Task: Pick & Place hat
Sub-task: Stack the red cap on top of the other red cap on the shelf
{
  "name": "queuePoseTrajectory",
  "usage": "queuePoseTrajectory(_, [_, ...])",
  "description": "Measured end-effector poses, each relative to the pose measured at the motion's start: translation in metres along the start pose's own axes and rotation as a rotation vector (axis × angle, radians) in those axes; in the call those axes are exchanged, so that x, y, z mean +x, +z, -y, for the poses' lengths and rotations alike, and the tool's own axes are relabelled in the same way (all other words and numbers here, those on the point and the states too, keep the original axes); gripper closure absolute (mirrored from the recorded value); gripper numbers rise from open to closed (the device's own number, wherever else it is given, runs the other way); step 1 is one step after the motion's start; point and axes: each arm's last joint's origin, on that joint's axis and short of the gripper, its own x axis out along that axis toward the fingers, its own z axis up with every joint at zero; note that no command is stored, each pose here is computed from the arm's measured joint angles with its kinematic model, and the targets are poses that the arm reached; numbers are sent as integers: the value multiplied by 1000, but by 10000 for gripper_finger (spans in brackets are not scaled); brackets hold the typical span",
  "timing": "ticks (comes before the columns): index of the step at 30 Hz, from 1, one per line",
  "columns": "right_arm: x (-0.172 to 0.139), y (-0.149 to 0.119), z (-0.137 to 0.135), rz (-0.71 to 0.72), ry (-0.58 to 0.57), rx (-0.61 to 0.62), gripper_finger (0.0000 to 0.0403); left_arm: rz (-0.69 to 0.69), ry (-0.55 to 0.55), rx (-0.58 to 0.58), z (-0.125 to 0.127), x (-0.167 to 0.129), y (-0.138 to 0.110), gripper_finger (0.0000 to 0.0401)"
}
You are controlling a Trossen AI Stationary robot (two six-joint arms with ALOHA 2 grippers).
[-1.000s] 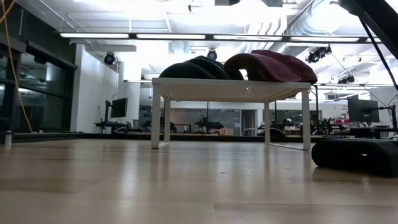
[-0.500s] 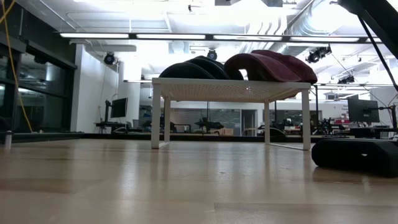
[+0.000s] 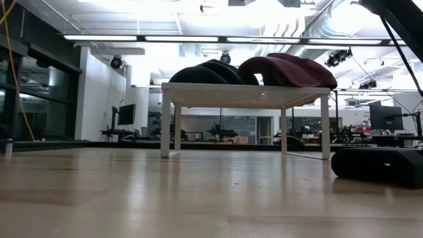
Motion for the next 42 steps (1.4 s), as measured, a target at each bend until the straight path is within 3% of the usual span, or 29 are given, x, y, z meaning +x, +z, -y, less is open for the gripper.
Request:
queuePoseTrajectory(6, [7, -1, -3, -2, 15, -16, 322, -1, -2, -21, 0, 0, 0, 393])
queuePoseTrajectory(12, [8, 0, -5, 0, 11, -16, 392, 7, 17, -72, -1, 0, -1, 362])
queuePoseTrajectory(25, [-8, 6, -9, 31, -221, 81, 398, 53, 119, -97, -4, -5, 1, 348])
queuePoseTrajectory(34, [-25, 21, -51, -32, -416, 65, 398, 72, 282, -7, 3, -33, 16, 347])
queuePoseTrajectory(42, [-41, 31, -90, -67, -714, 94, 399, 68, 318, 7, 2, -40, 18, 347])
